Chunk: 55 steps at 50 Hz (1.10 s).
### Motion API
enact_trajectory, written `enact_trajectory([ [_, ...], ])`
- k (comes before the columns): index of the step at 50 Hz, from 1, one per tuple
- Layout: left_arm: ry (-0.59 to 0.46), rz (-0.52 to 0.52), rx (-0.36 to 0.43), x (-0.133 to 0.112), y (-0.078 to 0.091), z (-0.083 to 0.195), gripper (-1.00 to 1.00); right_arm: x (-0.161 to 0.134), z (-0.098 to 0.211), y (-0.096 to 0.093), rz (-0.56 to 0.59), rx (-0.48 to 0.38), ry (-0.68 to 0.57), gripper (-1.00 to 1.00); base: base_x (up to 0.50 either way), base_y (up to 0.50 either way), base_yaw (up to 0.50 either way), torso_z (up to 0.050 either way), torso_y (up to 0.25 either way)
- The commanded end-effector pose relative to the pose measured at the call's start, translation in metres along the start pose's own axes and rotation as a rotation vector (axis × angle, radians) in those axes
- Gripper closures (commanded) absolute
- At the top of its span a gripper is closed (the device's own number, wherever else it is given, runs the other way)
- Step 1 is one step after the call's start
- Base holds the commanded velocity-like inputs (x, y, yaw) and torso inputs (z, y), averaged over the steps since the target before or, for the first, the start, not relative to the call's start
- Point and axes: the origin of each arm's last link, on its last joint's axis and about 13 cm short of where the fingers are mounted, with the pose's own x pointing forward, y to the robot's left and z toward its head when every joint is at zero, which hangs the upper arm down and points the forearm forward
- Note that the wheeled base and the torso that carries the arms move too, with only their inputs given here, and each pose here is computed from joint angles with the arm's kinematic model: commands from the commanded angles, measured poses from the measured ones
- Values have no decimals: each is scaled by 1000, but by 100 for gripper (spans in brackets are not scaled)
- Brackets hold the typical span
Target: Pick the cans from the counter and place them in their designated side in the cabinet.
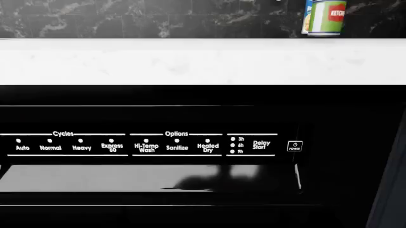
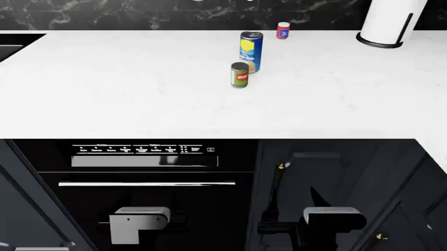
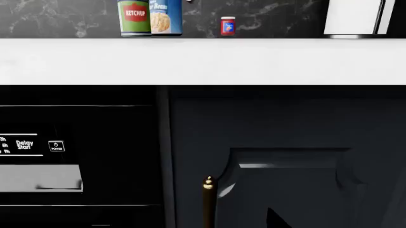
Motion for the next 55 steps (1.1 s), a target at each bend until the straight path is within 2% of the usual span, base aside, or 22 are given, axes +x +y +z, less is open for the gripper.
enact_trajectory([
  [1, -3, -3, 3, -1, 0, 0, -100, 0, 0, 1, 5, 1, 1, -100, 0, 0, 0, 0, 0],
  [9, -11, -20, -11, -2, 0, 1, -100, -1, 0, 1, 14, 3, 2, -100, 0, 0, 0, 4, 0],
  [50, 15, -36, 8, 0, -1, 0, -100, -2, -2, 2, 33, -32, 7, -100, 0, 0, 0, 50, 0],
  [53, -11, -16, -8, 1, 1, 3, -100, 2, 2, 0, 6, -2, 13, -100, 0, 0, 0, 17, 0],
  [55, -30, -8, -14, 2, 1, 12, -100, 6, 16, -2, -54, 3, -1, -100, 0, 0, 0, 0, 0],
])
